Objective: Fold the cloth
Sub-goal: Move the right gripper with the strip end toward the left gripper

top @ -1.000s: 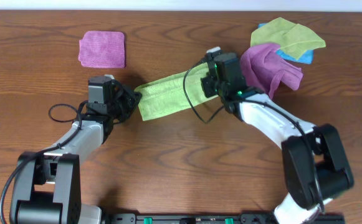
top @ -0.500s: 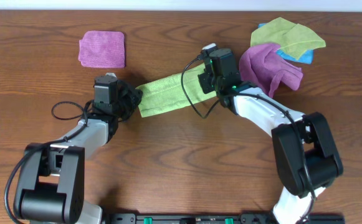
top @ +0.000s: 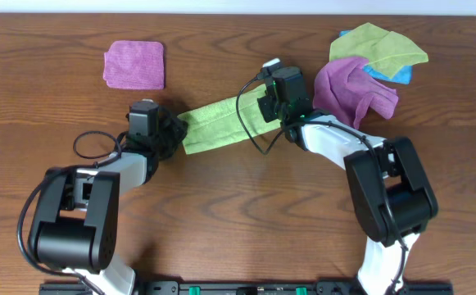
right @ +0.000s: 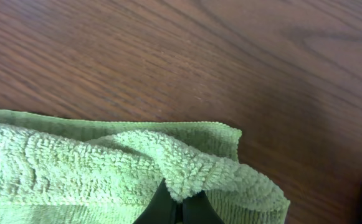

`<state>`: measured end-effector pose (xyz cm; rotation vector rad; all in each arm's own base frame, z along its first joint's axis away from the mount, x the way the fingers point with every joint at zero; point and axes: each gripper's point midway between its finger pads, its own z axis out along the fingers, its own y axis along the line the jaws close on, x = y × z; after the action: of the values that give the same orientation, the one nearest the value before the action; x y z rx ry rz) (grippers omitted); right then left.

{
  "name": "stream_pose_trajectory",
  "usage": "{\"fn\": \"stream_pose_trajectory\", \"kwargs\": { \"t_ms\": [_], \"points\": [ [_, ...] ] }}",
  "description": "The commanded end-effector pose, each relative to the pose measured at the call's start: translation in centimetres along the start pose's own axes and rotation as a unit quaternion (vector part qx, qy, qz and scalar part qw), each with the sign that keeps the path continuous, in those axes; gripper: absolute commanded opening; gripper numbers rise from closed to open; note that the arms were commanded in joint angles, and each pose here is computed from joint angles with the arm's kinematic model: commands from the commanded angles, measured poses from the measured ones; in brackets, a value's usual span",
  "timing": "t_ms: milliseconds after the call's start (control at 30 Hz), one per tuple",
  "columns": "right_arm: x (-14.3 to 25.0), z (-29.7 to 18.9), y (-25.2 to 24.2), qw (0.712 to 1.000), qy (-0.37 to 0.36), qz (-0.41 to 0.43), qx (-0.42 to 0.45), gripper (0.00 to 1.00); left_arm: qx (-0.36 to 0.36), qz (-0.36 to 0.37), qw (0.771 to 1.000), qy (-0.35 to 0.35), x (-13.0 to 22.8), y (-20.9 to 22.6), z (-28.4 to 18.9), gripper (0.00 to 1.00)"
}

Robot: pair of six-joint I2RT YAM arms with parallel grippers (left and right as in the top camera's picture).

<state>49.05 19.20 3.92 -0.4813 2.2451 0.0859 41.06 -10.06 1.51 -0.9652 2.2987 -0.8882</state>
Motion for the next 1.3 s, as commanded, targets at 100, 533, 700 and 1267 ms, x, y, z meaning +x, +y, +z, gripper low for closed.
{"fn": "stream_pose_trajectory", "kwargs": {
  "t_ms": [100,533,700,1267],
  "points": [
    [0.7,1.5,-1.0,1.000,0.003,-0.001,0.019,0.01,-0.002,0.020,1.000,-0.017,-1.3,-0.5,1.0,0.06],
    [0.8,2.5,-1.1,1.000,-0.010,-0.013,0.022,0.01,-0.016,0.028,0.999,-0.029,-1.9,-0.1,1.2,0.06],
    [0.9,2.5,-0.9,1.000,-0.007,-0.014,0.020,0.40,-0.022,0.026,0.999,-0.025,-1.7,0.2,1.2,0.38],
    [-5.8,-9.6,-1.8,0.999,-0.025,0.028,0.017,0.86,0.021,0.024,0.999,-0.016,-2.7,-3.3,-3.4,0.95]
  ]
}}
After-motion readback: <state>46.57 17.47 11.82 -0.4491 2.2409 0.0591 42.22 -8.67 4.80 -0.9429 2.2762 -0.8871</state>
